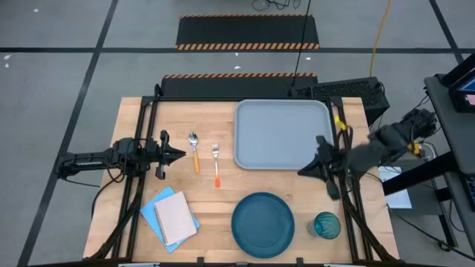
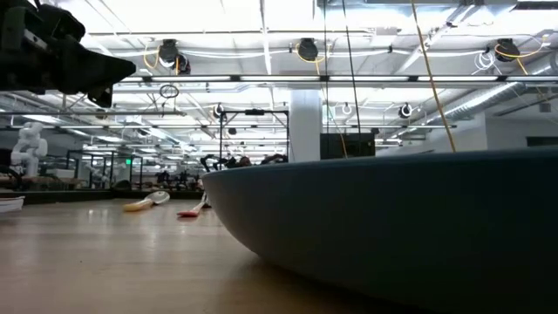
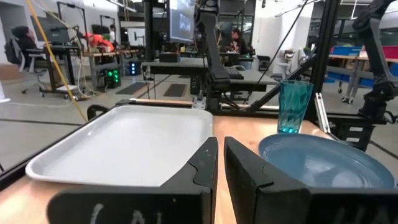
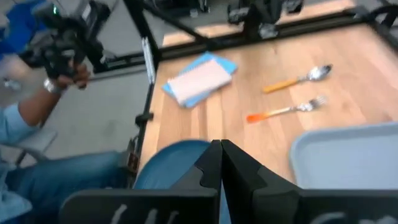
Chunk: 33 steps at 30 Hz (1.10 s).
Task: Pick and place plate/cup/fork/spoon on tray
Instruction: Put the blue glass on the gray tray
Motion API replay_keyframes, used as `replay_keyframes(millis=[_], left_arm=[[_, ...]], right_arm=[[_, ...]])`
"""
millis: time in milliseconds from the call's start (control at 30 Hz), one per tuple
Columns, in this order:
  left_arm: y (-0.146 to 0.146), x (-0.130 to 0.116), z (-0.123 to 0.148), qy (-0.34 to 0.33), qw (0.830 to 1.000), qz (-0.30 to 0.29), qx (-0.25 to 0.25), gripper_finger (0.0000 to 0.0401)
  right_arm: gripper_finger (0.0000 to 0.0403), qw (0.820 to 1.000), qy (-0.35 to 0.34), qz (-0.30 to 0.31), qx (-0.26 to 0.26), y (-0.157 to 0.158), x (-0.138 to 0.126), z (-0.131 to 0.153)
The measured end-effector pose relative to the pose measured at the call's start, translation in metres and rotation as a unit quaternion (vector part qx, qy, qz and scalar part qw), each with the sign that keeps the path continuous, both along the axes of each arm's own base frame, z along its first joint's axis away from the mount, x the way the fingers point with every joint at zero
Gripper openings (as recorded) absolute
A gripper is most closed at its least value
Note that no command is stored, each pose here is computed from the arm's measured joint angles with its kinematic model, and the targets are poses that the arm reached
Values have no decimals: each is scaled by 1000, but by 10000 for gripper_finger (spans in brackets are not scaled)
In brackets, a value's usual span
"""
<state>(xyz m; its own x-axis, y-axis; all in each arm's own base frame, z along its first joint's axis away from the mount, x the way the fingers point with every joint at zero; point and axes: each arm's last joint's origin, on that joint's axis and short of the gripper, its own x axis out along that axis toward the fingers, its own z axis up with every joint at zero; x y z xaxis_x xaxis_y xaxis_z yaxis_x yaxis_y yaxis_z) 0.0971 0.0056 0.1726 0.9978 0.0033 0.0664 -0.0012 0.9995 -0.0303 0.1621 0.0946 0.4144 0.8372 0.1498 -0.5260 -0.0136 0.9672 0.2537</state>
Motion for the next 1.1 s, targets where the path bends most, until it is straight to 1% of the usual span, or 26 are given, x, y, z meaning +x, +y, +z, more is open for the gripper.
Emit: replay_keyframes(millis=[167,267,367,500,633,900,967,1100], left_arm=[[0,0,0,0,1000,-1,-12,33],[0,0,0,0,1000,-1,-13,33],[0,0,0,0,1000,-2,-23,33],[0,0,0,0,999,-3,-47,33],[0,0,0,0,998,-4,-62,33],[0,0,0,-1,998,-5,-66,33],[0,0,0,-1,998,-5,-68,33],[0,0,0,-1,996,-7,-93,33]], right_arm=[[0,998,53,29,24,35,3,-5],[0,994,97,20,38,48,-1,-9],[0,987,154,-7,48,59,-4,-17],[0,969,236,-28,69,76,-5,-31],[0,947,302,-40,97,92,-6,-42],[1,904,401,-49,141,119,-12,-58],[7,898,412,-45,149,125,-13,-60],[40,898,412,-33,154,134,-15,-63]])
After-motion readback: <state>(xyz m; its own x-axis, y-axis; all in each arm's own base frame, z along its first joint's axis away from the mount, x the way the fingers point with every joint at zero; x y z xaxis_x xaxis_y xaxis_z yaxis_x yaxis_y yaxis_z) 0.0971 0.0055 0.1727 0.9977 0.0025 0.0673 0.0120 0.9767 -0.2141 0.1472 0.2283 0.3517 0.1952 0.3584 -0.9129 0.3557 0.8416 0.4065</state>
